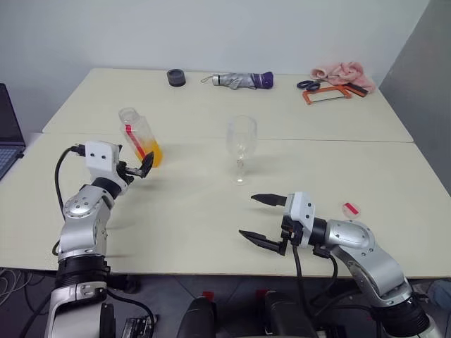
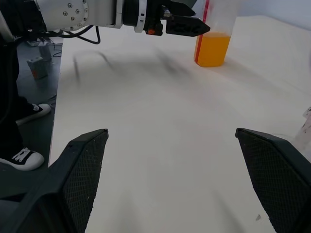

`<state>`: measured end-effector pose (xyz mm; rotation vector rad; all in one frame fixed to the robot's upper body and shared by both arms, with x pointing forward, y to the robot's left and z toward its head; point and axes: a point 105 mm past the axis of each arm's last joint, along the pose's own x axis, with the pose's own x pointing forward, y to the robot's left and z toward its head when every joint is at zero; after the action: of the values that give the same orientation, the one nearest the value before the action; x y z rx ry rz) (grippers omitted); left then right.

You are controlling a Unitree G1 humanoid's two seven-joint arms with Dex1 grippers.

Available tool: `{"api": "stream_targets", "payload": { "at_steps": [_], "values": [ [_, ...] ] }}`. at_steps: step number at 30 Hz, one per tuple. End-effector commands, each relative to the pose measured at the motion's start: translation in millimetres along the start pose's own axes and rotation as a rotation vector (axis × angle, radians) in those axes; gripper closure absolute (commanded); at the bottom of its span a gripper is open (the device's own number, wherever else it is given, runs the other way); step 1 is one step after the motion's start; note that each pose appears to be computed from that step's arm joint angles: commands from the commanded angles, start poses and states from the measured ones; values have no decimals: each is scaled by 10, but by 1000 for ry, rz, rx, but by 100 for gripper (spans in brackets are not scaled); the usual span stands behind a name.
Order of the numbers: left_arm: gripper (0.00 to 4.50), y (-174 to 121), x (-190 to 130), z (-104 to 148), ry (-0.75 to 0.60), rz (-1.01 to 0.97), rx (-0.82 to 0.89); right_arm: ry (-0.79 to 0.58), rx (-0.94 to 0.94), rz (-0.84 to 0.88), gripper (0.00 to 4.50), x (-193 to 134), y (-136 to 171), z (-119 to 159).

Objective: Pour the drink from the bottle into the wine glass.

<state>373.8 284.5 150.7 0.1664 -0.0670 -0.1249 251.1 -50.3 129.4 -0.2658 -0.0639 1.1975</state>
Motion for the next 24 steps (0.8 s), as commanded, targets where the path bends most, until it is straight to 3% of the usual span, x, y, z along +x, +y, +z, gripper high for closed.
{"api": "stream_targets", "payload": {
  "at_steps": [1, 12, 24],
  "values": [
    [0, 69, 54, 175, -47, 7, 31, -37, -48, 6, 3, 22, -46, 141],
    [0, 106, 182, 240, -56, -3, 42, -178, -1, -16, 3, 62, -110, 425],
    [0, 131, 297, 279, -62, -16, 36, -163, -13, -3, 3, 97, -101, 402]
  ]
}}
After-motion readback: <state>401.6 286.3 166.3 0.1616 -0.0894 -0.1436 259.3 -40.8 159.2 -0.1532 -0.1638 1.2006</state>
